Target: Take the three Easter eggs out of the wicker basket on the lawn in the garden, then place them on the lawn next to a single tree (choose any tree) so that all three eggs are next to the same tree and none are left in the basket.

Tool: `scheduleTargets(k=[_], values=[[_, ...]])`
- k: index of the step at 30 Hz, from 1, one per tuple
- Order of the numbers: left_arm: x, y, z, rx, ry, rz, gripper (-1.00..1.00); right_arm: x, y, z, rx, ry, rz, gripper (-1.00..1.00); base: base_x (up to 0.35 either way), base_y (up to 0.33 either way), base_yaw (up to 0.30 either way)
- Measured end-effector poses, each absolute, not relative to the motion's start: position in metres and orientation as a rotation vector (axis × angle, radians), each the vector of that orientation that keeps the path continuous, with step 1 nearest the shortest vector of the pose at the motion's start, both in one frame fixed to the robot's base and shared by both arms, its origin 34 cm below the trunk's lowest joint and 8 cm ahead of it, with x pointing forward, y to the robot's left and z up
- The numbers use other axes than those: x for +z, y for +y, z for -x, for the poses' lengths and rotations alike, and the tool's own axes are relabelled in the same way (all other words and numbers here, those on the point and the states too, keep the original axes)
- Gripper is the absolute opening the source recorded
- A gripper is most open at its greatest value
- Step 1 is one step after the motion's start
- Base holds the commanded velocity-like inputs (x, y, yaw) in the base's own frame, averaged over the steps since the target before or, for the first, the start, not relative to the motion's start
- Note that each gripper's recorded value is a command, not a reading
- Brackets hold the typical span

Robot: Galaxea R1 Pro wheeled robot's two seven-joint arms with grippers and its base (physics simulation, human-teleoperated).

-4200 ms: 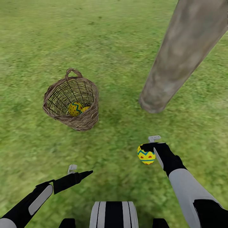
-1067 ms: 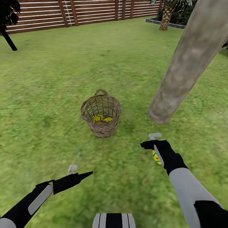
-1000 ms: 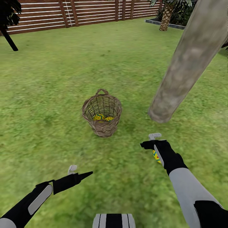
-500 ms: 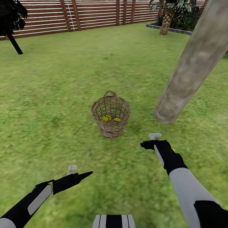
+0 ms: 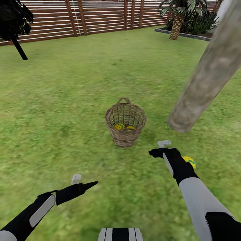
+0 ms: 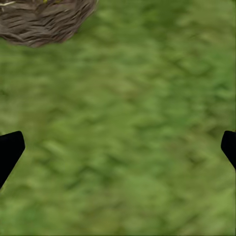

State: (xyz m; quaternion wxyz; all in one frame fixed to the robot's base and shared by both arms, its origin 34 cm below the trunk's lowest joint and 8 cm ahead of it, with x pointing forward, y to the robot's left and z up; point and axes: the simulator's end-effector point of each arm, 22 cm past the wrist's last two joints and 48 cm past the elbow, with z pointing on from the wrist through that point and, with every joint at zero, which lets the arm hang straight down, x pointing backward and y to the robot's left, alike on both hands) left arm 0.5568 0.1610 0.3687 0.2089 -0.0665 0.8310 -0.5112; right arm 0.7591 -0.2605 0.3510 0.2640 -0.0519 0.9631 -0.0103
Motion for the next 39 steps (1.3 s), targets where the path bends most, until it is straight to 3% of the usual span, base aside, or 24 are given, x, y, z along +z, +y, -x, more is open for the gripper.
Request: scheduleTargets(k=[23,39], values=[[0.384,0.160,-0.563,-1.411,2.287,0.154,1.00,0.374,-0.261,-0.763,-0.033,2.592,0.138,1.00,0.000,0.010,0.031],[0.395,0.164,-0.568,-1.397,2.269,0.139,1.00,0.471,-0.262,-0.804,-0.061,2.445,0.127,1.00,0.000,0.000,0.000]])
